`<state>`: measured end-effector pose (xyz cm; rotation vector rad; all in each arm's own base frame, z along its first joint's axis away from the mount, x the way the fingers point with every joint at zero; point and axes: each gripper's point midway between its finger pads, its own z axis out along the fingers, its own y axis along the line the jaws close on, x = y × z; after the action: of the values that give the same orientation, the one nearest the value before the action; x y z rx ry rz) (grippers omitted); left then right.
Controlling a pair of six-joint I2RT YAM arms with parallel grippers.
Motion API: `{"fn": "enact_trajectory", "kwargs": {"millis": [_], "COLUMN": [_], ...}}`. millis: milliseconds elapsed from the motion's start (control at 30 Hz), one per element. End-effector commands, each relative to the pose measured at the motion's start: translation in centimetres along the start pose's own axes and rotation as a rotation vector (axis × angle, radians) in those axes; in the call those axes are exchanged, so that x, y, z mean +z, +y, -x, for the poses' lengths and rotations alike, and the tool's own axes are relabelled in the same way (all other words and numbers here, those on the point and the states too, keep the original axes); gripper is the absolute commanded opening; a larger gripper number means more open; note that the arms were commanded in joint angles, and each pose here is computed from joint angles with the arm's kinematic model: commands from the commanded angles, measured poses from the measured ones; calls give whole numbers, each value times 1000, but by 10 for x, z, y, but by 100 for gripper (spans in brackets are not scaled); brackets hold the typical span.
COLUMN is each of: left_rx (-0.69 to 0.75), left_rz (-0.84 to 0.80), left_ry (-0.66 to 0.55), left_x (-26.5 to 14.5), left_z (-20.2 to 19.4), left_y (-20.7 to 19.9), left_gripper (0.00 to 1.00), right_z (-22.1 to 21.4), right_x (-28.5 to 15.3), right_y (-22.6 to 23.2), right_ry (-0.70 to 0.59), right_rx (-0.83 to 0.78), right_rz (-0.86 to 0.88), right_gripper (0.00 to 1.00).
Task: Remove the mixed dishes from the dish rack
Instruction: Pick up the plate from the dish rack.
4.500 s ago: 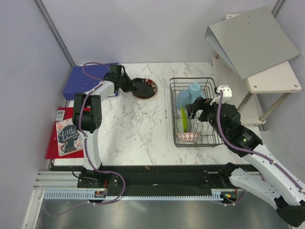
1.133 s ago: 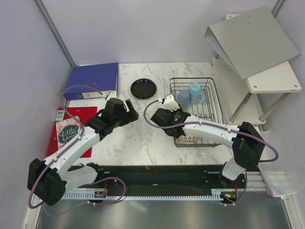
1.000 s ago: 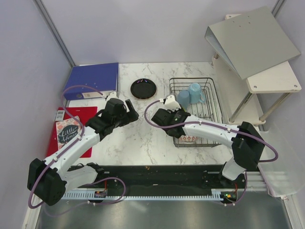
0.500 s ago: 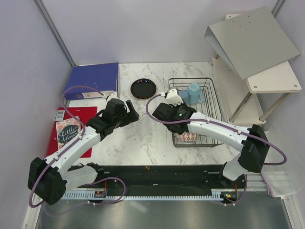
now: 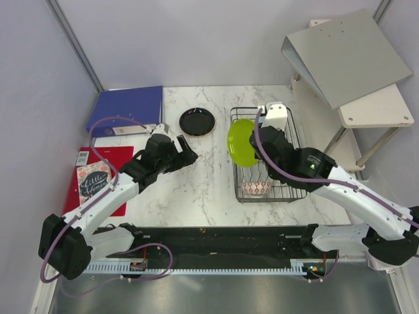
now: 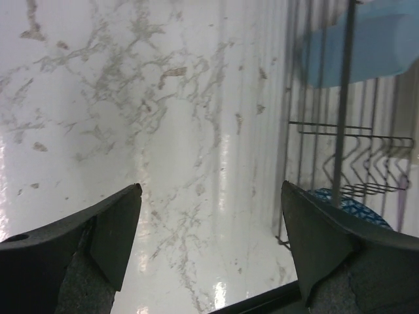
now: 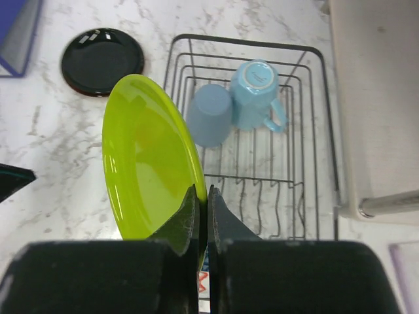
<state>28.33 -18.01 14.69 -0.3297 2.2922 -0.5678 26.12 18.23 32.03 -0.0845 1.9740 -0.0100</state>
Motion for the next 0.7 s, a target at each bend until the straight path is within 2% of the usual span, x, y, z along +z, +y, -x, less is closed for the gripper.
{"fn": "enact_trajectory", "kwargs": {"millis": [0, 33, 100, 133, 200, 233, 367, 467, 567, 667], "left_rx": [-64, -61, -83, -71, -58, -38, 0, 10, 13, 17], "left_rz": [-396, -508, -615, -687, -734, -779, -884, -886, -875, -868], "left_ry": [-147, -137, -140, -144, -123, -105, -41, -12, -12, -12], "left_x": [-40, -52, -67, -77, -81, -86, -93, -89, -85, -83], "left_z": [35, 34, 32, 34, 31, 28, 17, 11, 8, 7], "left_y": [-72, -88, -98, -110, -117, -123, -136, -136, -132, -131], "left_gripper": [93, 94, 99, 100, 100, 100, 100, 99, 97, 78], "right_z": [-9, -5, -6, -4, -3, -9, 0, 2, -2, -5], "right_x": [9, 4, 14, 6, 10, 6, -4, -9, -8, -6], "right_y": [27, 26, 27, 34, 35, 45, 69, 76, 82, 85], "right_ry": [38, 28, 24, 33, 31, 68, 50, 28, 48, 56], "right_rx": [200, 253, 367, 398, 443, 458, 549, 593, 588, 593], "right_rz": [207, 261, 334, 426, 469, 536, 765, 840, 867, 880], "right_gripper": [0, 0, 0, 0, 0, 0, 0, 0, 0, 0]}}
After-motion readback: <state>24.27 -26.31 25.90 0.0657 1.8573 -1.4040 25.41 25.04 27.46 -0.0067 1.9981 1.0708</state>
